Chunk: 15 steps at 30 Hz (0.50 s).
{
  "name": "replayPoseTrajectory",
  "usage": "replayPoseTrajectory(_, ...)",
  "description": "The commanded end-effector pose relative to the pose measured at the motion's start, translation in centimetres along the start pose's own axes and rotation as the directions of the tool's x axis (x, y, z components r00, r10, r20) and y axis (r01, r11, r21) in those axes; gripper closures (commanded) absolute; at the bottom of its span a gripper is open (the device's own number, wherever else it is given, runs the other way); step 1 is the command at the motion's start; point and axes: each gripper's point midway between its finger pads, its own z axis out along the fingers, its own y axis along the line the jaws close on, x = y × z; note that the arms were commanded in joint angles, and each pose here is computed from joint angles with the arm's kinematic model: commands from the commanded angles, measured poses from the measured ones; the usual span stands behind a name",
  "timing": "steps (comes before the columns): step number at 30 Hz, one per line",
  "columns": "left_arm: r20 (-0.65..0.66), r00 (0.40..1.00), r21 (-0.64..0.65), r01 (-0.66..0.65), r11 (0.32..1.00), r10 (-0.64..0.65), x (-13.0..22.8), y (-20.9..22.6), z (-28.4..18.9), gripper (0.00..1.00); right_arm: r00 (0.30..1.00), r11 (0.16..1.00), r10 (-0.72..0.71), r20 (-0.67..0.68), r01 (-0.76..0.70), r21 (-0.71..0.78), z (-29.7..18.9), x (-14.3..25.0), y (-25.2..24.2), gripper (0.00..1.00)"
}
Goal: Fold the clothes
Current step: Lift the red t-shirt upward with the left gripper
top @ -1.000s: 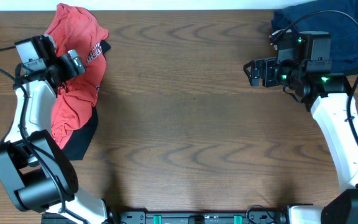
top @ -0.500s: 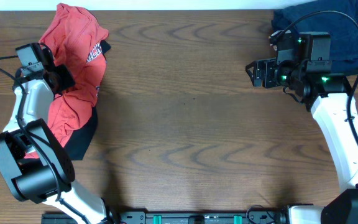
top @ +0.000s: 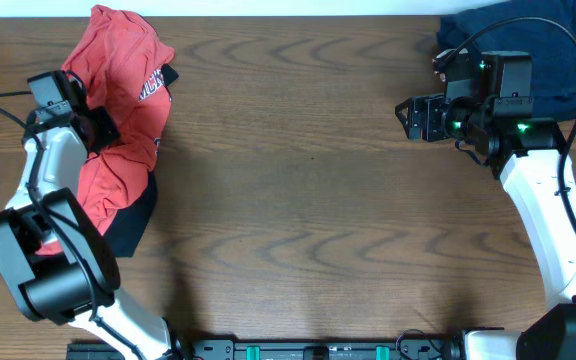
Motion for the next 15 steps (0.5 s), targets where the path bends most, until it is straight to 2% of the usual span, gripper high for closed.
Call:
replayPoseTrajectory(1,0.144,0.990,0.015,0.009,1.000,-0.011,-3.9,-0.9,-5.3,0.94,1.000,1.000,-0.020,0.012,0.020,-0.013,-0.2,-0.6,0.6,0.18)
replayPoseTrajectory(7,0.360,0.933,0.113,-0.060,0.992,0.016,-7.3,-5.0,-15.5,0.94,1.000,1.000,-0.018,0.006,0.018,-0.013,-0.2,-0.5,0.6,0.18)
replayPoseTrajectory(15,0.515,0.854,0.236,-0.218,0.947,0.068,-7.0,-12.7,-23.8,0.94,1.000,1.000,-0.018,0.010,0.018,-0.012,-0.2,-0.6,0.6,0.18)
